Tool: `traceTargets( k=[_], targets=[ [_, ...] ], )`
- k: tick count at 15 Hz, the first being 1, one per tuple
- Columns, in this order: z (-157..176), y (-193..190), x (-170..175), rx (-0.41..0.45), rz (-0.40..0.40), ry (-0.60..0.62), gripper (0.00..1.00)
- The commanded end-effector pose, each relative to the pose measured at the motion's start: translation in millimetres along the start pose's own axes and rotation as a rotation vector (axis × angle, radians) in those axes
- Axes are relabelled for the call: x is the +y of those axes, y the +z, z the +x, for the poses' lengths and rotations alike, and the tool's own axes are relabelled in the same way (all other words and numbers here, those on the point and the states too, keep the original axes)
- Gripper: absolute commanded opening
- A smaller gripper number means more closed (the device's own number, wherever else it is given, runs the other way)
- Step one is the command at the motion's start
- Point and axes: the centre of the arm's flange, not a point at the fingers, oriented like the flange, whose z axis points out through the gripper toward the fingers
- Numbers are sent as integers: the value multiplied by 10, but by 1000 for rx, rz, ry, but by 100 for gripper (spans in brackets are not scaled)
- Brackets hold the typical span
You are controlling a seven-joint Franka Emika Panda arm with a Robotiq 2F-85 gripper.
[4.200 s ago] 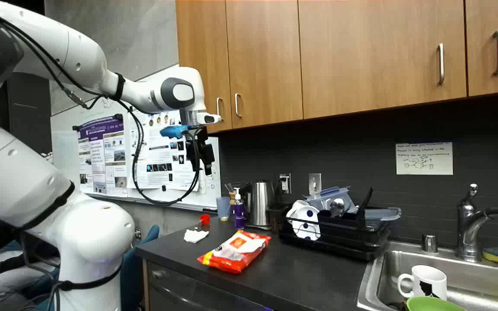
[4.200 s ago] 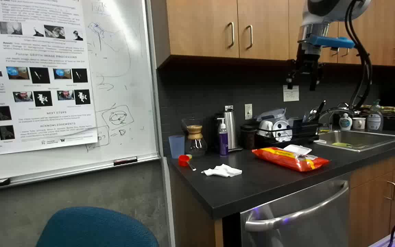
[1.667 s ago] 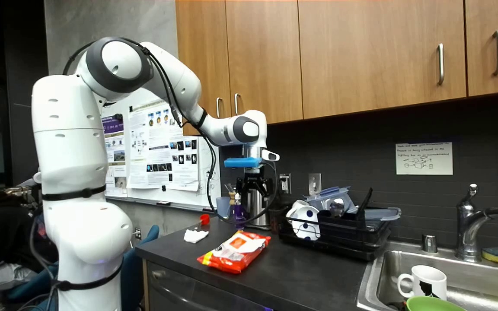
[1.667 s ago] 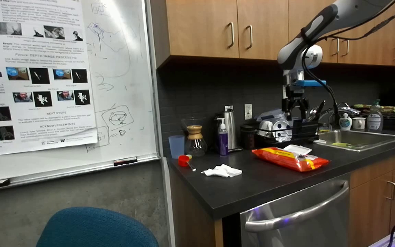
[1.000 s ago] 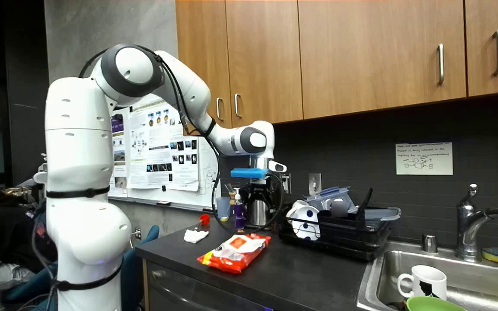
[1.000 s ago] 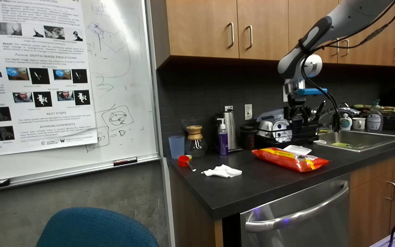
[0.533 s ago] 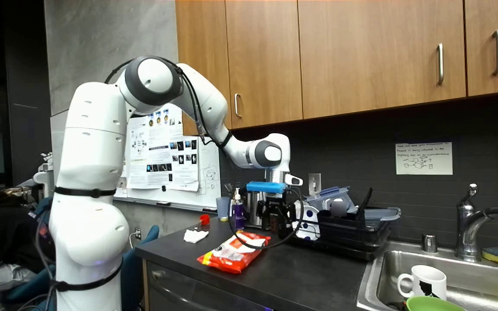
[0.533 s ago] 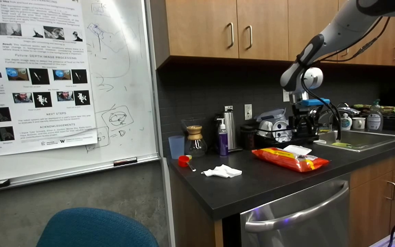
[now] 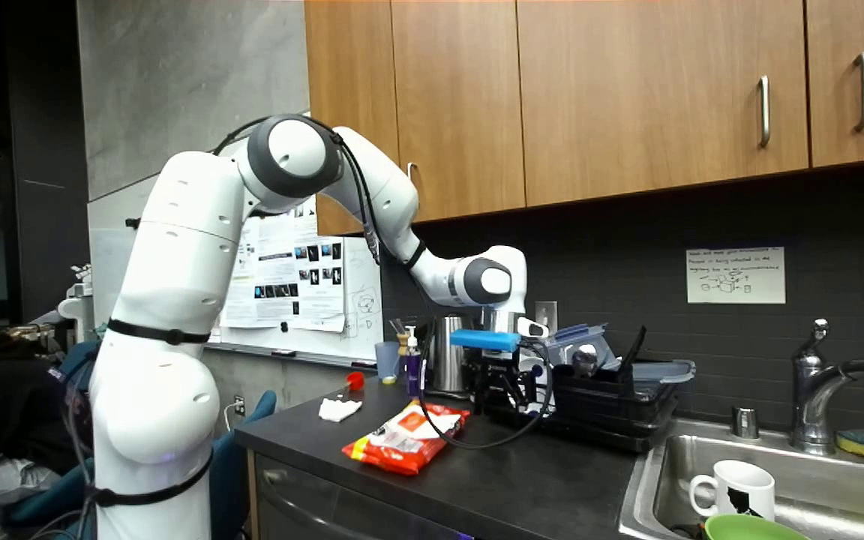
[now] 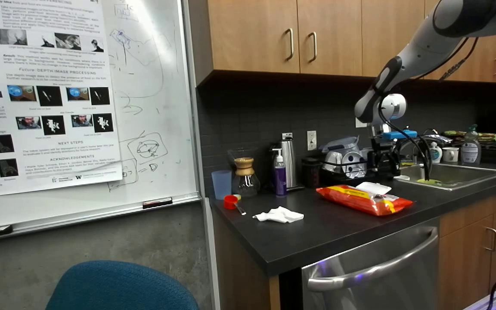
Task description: Close the lid of the orange bag of wet wipes
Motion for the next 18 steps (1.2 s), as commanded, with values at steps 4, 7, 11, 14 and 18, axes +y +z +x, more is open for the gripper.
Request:
traceTargets(
  k=[4, 7, 11, 14, 18],
  targets=[
    [1, 54, 292, -48, 17, 40, 100],
    [-31, 142, 336, -74, 30, 52, 100],
    [-85, 207, 345, -114, 64, 55, 100],
    [-110, 214, 329, -135, 89, 58, 100],
    [-149, 225, 278, -155, 113, 49, 100]
  ],
)
